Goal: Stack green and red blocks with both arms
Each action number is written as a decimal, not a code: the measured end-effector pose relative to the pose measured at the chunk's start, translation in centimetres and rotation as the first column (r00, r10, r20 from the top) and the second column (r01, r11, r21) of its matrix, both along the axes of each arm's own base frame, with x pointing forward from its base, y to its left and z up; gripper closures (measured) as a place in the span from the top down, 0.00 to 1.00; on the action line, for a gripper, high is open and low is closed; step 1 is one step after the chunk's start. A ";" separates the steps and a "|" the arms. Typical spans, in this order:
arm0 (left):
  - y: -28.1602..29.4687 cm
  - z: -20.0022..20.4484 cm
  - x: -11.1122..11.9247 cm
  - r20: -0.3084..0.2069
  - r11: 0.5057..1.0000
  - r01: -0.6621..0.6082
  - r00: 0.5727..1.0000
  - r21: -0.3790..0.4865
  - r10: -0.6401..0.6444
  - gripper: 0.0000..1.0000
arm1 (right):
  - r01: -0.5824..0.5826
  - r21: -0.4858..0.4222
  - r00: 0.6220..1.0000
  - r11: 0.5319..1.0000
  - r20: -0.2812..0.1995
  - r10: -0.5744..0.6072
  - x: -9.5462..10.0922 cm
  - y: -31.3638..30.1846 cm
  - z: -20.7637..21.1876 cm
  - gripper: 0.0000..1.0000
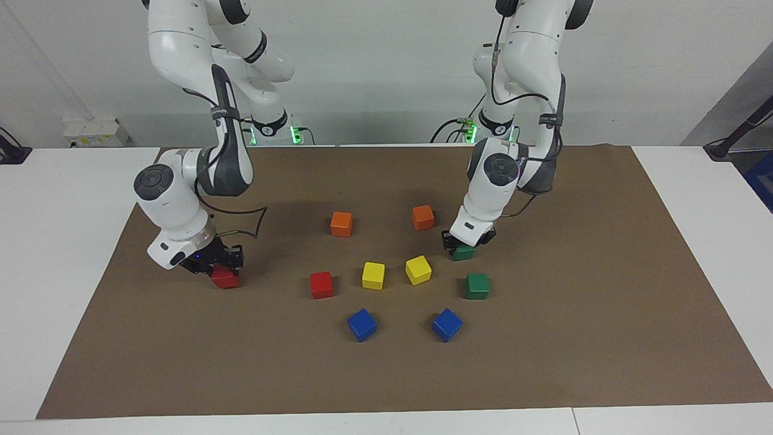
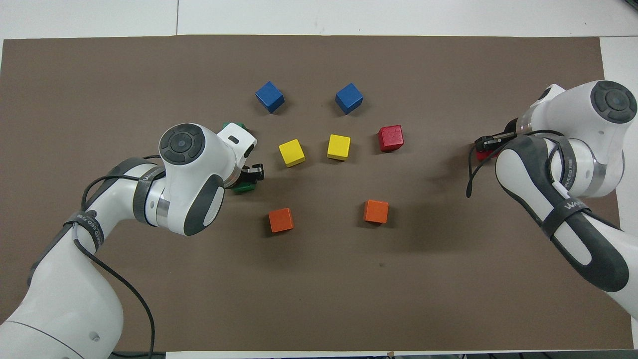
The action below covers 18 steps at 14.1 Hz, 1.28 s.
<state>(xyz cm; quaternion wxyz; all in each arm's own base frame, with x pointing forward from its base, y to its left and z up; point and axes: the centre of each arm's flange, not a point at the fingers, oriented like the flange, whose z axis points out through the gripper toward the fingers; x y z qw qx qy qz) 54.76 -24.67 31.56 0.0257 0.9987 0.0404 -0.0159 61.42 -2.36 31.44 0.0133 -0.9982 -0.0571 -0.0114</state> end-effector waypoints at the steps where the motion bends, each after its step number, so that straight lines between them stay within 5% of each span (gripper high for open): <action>1: 0.9 1.6 0.7 0.004 1.000 -0.017 1.000 0.000 0.017 0.55 | 0.000 0.000 1.000 1.000 -0.002 0.000 -0.1 0.0 -0.1 0.55; 5: 9.4 10.3 1.8 0.006 0.999 -0.036 0.999 0.012 0.036 0.55 | -0.001 0.000 1.000 1.000 -0.003 0.001 -0.1 0.0 -0.2 0.60; 8: 16.5 14.0 0.9 -0.019 0.999 0.028 0.999 0.019 -0.028 0.55 | -0.002 0.000 1.000 1.000 -0.002 0.002 -0.1 0.0 -0.1 0.93; 12: 25.8 12.9 -0.1 -0.040 0.992 0.126 0.991 0.006 -0.125 0.55 | -0.011 -0.007 1.000 1.000 0.000 0.011 0.5 0.2 1.9 1.00; 15: 32.1 10.2 -1.1 0.007 0.988 0.154 0.988 0.010 -0.154 0.55 | -0.023 -0.041 0.998 0.999 -0.058 0.021 2.2 3.1 10.0 1.00; 18: 34.3 6.3 -2.7 0.047 0.989 0.146 0.988 0.026 -0.147 0.55 | 0.036 -0.114 0.999 0.993 -0.030 -0.040 3.4 10.8 16.5 1.00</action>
